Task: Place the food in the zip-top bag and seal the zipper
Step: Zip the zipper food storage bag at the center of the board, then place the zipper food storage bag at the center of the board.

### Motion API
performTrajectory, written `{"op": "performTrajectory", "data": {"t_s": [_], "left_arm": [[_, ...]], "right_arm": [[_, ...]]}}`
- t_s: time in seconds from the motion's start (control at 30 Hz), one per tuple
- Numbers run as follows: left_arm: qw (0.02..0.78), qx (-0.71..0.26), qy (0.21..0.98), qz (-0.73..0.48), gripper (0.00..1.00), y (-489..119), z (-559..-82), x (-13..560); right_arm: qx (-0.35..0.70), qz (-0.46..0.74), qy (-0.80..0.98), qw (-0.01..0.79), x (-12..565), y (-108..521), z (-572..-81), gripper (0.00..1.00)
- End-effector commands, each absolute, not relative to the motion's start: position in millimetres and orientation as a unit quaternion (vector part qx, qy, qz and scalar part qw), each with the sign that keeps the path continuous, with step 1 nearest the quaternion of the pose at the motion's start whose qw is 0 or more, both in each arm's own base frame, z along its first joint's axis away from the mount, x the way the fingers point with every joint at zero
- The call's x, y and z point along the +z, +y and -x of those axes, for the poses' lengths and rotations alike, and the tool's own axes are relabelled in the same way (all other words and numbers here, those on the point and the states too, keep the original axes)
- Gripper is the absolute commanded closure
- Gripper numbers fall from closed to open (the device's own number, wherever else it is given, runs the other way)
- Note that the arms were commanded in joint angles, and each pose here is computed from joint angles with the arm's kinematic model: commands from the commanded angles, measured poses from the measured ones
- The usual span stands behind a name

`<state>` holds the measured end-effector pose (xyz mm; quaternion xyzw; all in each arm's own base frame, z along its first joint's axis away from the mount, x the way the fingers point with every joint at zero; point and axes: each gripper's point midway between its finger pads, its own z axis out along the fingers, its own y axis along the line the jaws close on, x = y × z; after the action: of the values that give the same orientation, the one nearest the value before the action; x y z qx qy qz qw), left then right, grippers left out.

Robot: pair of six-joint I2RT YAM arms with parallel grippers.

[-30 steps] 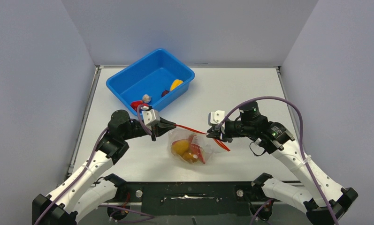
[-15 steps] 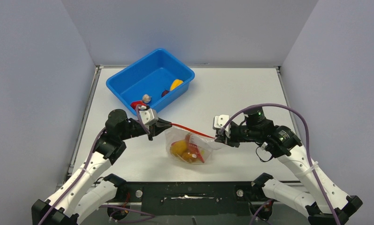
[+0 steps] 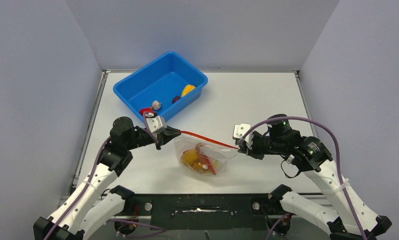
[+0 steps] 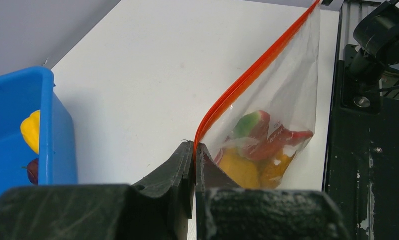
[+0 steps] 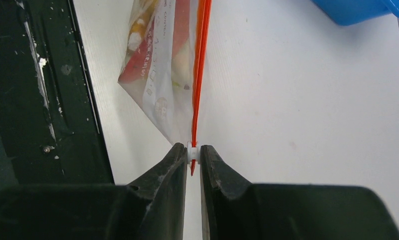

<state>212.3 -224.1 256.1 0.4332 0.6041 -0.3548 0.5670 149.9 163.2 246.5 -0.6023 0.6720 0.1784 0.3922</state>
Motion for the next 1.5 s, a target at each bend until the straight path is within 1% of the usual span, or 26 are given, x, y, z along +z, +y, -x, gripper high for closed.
{"op": "performTrajectory", "data": {"t_s": [0.0, 0.1, 0.2, 0.3, 0.43, 0.5, 0.57, 0.67, 0.7, 0.77, 0.87, 0.93, 1.03, 1.17, 1.3, 1.47], "left_arm": [[0.598, -0.337, 0.579, -0.439, 1.00, -217.4, -212.8, 284.6], [0.598, -0.341, 0.579, -0.436, 1.00, -217.0, -210.8, 284.6], [0.599, -0.357, 0.576, -0.426, 1.00, -219.0, -208.0, 285.7], [0.588, -0.380, 0.575, -0.424, 1.00, -222.5, -201.2, 284.2], [0.577, -0.397, 0.576, -0.422, 1.00, -224.0, -194.1, 285.0], [0.570, -0.401, 0.585, -0.415, 1.00, -223.1, -192.4, 282.9], [0.561, -0.401, 0.601, -0.405, 0.99, -221.8, -194.0, 278.7], [0.559, -0.387, 0.628, -0.378, 0.71, -217.1, -203.2, 272.9], [0.561, -0.379, 0.636, -0.370, 0.64, -214.9, -206.9, 271.2], [0.568, -0.361, 0.652, -0.351, 0.57, -209.6, -215.1, 270.7], [0.577, -0.339, 0.670, -0.323, 0.53, -202.0, -225.5, 272.1], [0.575, -0.335, 0.675, -0.317, 0.51, -200.5, -226.9, 272.2], [0.573, -0.334, 0.684, -0.304, 0.48, -199.4, -230.2, 274.1], [0.574, -0.330, 0.696, -0.277, 0.45, -196.7, -237.0, 277.1], [0.566, -0.337, 0.702, -0.270, 0.34, -198.5, -238.4, 274.3], [0.563, -0.332, 0.713, -0.254, 0.33, -196.8, -244.4, 267.2]], "right_arm": [[0.118, 0.589, 0.698, 0.391, 259.9, 130.6, -146.1, 1.00], [0.108, 0.586, 0.702, 0.390, 266.6, 123.9, -142.8, 1.00], [0.128, 0.582, 0.701, 0.391, 270.6, 128.0, -136.9, 1.00], [0.179, 0.573, 0.695, 0.396, 276.0, 140.5, -124.2, 1.00], [0.271, 0.519, 0.687, 0.430, 303.2, 165.6, -111.5, 1.00], [0.325, 0.496, 0.669, 0.447, 315.5, 180.7, -104.8, 1.00], [0.349, 0.471, 0.665, 0.463, 317.6, 190.0, -109.7, 1.00], [0.320, 0.410, 0.703, 0.485, 304.3, 190.0, -141.5, 1.00], [0.306, 0.392, 0.717, 0.488, 297.8, 189.0, -153.0, 1.00], [0.285, 0.365, 0.741, 0.486, 285.7, 189.2, -172.0, 1.00], [0.260, 0.350, 0.771, 0.464, 265.1, 191.0, -191.4, 1.00], [0.225, 0.339, 0.791, 0.457, 251.4, 186.6, -208.2, 1.00], [0.154, 0.301, 0.815, 0.470, 241.8, 170.4, -238.9, 1.00], [0.070, 0.234, 0.840, 0.485, 233.6, 132.2, -276.9, 1.00], [0.033, 0.134, 0.858, 0.495, 222.4, 84.7, -310.0, 1.00], [0.044, 0.075, 0.867, 0.491, 200.6, 51.6, -335.6, 1.00]]}}
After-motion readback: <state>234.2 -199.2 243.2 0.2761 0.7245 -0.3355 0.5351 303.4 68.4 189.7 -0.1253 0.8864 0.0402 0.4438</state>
